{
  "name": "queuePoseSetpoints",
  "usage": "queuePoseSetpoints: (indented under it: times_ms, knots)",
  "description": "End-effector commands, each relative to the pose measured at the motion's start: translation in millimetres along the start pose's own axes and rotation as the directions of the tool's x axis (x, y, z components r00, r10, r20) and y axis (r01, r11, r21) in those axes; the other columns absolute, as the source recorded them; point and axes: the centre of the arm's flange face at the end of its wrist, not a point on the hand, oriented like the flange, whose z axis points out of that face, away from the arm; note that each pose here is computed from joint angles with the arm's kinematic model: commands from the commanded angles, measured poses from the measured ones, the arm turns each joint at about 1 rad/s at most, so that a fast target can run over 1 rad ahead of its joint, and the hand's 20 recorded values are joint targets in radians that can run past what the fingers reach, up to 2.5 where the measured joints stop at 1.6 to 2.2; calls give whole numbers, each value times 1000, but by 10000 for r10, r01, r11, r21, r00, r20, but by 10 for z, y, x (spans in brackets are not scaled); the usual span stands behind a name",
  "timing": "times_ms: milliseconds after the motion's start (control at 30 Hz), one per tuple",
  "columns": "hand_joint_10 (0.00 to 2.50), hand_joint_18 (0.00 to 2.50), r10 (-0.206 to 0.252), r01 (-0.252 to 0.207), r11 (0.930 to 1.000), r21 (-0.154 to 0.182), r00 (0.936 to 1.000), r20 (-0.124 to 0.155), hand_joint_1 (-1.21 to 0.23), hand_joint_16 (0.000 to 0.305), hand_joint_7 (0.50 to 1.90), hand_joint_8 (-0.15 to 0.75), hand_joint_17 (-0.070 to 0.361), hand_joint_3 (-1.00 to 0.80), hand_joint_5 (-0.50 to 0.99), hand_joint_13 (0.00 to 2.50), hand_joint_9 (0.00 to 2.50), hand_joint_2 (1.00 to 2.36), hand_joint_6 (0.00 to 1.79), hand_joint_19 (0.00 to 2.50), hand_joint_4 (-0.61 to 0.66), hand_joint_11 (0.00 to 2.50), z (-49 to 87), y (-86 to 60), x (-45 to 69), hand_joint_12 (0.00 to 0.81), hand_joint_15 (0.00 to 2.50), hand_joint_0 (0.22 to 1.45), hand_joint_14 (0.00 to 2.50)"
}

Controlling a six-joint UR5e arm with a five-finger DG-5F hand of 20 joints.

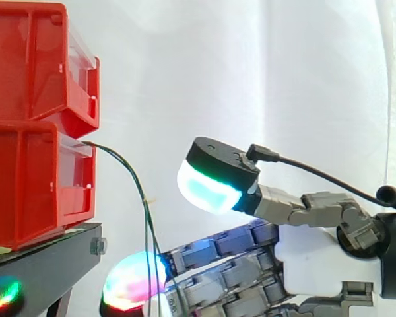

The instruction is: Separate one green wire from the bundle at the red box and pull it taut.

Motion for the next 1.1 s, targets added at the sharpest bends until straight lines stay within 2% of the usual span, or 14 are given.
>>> queuePoseSetpoints:
  times_ms: [0,100,333,600,633,767,900,1067]
  knots:
    - [10,512,64,-65,10000,-40,9998,-163,-621,56,721,285,126,-434,-161,646,893,1006,502,356,310,264,56,-78,95,371,224,546,9]
    - [10,523,99,-102,9999,-86,9992,-392,-620,56,727,286,126,-433,-158,670,914,1005,502,363,308,280,50,-45,173,373,239,546,10]
    - [17,582,117,-123,9998,-128,9990,-438,-618,55,794,298,125,-430,-147,845,1046,1006,503,383,319,513,57,-41,169,375,375,551,15]
    - [25,646,187,-198,9996,-209,9986,-498,-633,55,869,302,124,-437,-134,953,1154,1006,503,416,327,708,55,-26,221,369,473,558,19]
    - [25,648,385,-402,9988,-296,9978,-548,-634,55,875,303,124,-436,-134,954,1156,1005,503,423,326,705,72,18,257,371,478,559,19]
    - [22,670,682,-705,9969,-361,9957,-635,-635,56,881,303,126,-434,-133,976,1168,1005,503,436,326,728,100,104,289,372,491,560,22]
    - [25,696,852,-870,9960,-221,9938,-712,-629,56,917,301,126,-433,-129,1001,1202,1006,503,447,322,767,82,133,286,370,513,567,20]
    - [24,717,1061,-1054,9943,126,9907,-846,-627,56,953,300,126,-435,-124,1026,1230,1005,504,463,312,826,29,204,284,363,535,577,22]
